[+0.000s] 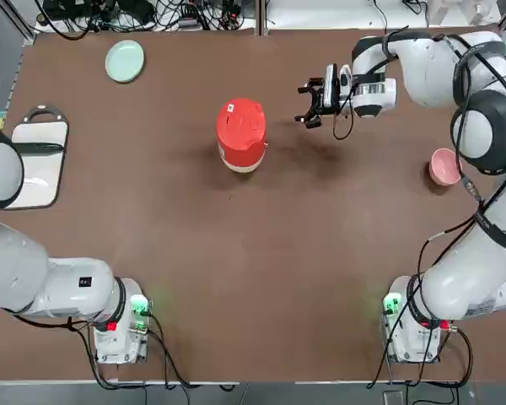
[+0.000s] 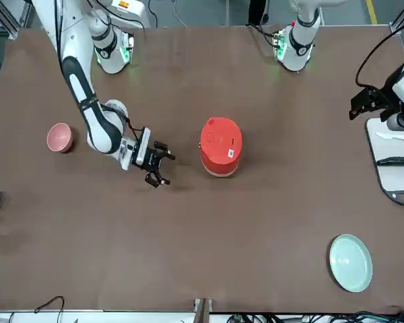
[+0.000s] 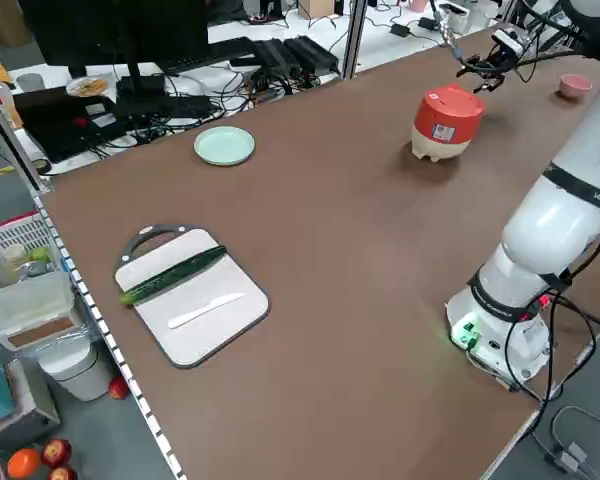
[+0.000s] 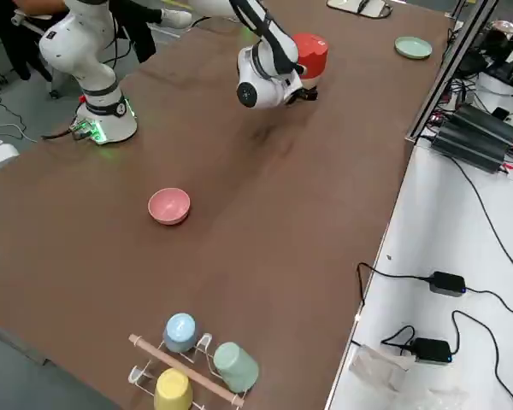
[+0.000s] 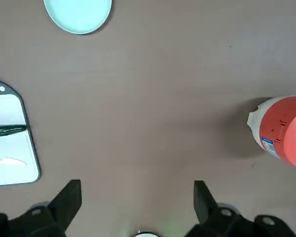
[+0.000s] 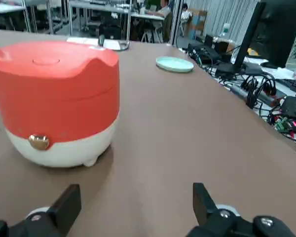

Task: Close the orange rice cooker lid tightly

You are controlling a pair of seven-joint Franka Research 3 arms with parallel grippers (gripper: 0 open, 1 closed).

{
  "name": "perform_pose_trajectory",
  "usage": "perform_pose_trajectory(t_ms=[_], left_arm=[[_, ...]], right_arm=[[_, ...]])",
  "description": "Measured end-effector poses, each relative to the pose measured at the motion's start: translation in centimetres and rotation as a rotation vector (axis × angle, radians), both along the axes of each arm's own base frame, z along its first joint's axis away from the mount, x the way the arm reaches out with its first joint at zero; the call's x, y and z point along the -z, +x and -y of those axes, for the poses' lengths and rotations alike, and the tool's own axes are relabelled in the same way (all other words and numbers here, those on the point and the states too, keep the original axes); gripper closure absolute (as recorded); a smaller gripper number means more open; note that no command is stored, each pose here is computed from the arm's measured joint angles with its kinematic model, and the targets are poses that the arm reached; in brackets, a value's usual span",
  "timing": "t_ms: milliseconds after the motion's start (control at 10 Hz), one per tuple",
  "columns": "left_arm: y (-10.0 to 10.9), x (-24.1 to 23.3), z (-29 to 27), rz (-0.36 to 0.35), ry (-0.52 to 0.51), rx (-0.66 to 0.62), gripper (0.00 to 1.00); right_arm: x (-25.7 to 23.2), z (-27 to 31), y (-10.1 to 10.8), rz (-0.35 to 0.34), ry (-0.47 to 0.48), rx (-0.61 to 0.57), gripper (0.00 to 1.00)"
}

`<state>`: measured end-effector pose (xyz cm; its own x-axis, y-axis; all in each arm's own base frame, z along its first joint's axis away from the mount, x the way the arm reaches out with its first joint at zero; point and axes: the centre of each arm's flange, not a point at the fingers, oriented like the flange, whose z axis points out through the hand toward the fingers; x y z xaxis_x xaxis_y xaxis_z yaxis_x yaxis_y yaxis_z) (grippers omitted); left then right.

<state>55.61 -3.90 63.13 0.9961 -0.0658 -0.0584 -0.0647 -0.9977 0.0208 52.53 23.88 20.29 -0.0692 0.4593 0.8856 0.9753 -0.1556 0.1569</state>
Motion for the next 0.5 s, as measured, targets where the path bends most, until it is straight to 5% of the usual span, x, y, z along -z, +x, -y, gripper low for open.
perform_pose_trajectory(t_ms=[500], left_arm=[[0.0, 0.0, 0.1, 0.000, -0.001, 0.001, 0.00]], right_arm=[[-4.1, 2.8, 2.0, -0.220, -0.263, 0.056, 0.00]])
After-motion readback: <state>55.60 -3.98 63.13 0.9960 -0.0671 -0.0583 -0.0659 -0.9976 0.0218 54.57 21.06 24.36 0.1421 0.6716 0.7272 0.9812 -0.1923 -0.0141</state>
